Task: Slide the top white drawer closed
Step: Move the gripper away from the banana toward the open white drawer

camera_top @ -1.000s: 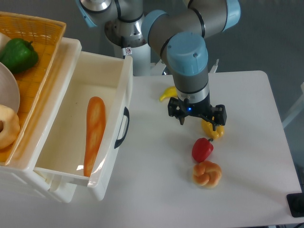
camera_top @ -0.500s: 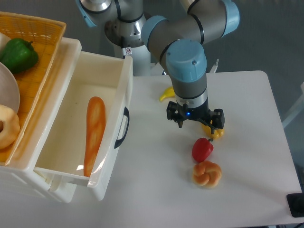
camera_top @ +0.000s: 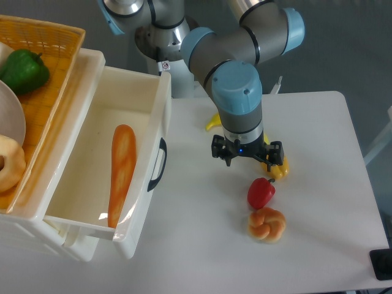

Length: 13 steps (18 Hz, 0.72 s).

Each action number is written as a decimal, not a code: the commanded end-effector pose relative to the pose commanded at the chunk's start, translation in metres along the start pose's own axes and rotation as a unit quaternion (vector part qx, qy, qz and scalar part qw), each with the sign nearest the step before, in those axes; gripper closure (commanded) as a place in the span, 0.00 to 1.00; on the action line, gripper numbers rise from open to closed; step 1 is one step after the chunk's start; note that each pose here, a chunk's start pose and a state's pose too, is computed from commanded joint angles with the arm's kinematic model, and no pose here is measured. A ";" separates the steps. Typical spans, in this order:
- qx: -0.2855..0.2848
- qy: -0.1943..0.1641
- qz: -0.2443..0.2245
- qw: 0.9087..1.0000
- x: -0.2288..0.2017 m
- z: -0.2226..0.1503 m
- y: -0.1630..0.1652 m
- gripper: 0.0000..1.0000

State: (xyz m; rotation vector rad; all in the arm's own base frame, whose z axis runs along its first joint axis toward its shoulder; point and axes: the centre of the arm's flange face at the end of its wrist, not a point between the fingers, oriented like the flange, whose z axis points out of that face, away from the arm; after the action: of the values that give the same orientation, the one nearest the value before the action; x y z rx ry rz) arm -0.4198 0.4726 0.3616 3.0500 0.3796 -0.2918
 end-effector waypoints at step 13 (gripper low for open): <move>0.002 0.063 0.005 0.998 0.024 0.040 -0.019 0.00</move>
State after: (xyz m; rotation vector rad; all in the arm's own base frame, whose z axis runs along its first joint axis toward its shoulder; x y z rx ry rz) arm -0.4087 0.4938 0.3174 3.0827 0.3716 -0.1005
